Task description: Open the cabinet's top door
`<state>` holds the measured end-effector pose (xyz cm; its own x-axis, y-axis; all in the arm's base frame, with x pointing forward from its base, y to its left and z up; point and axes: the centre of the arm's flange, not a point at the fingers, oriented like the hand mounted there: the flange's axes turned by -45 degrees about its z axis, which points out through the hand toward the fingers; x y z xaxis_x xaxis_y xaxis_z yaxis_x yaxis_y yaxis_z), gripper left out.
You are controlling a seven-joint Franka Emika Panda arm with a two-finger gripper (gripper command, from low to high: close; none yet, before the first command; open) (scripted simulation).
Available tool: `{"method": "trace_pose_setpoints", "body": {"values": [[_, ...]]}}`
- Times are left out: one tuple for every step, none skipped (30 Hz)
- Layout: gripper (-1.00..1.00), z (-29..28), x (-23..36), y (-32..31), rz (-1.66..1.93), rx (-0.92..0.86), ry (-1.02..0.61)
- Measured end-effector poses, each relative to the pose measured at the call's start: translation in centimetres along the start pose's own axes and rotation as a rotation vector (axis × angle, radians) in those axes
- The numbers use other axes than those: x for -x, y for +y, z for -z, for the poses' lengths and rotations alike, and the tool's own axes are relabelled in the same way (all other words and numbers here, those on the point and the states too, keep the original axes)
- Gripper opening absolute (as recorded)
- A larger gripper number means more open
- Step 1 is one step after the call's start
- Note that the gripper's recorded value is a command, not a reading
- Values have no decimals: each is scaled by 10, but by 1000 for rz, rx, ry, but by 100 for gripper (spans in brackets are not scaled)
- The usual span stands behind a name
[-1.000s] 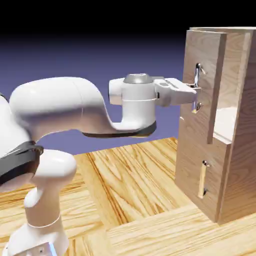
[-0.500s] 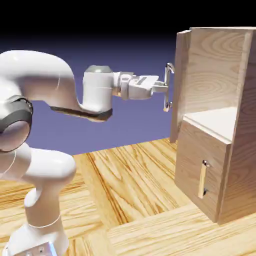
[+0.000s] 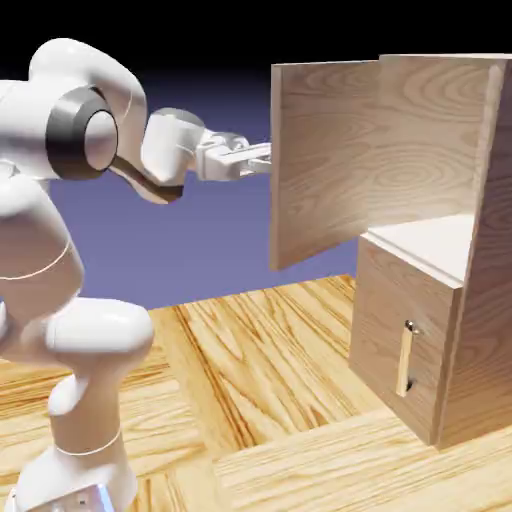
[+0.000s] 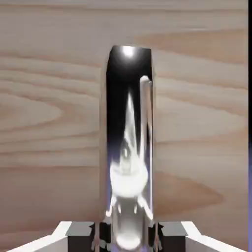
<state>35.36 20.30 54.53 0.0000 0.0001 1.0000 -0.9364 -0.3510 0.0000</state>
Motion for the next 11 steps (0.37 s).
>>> {"method": "trace_pose_setpoints", "body": {"values": [[-100,7,0,-4,0,30,0],[-100,14,0,-9,0,60,0],[-100,20,0,-14,0,89,0],[-100,26,0,-19,0,117,0],[-100,32,0,-23,0,144,0],[-100,39,0,-28,0,168,0],[-100,45,0,-32,0,193,0],[-100,49,0,-37,0,220,0],[-100,54,0,-42,0,244,0],[-100,61,0,-47,0,266,0],[100,62,0,-50,0,282,0]]}}
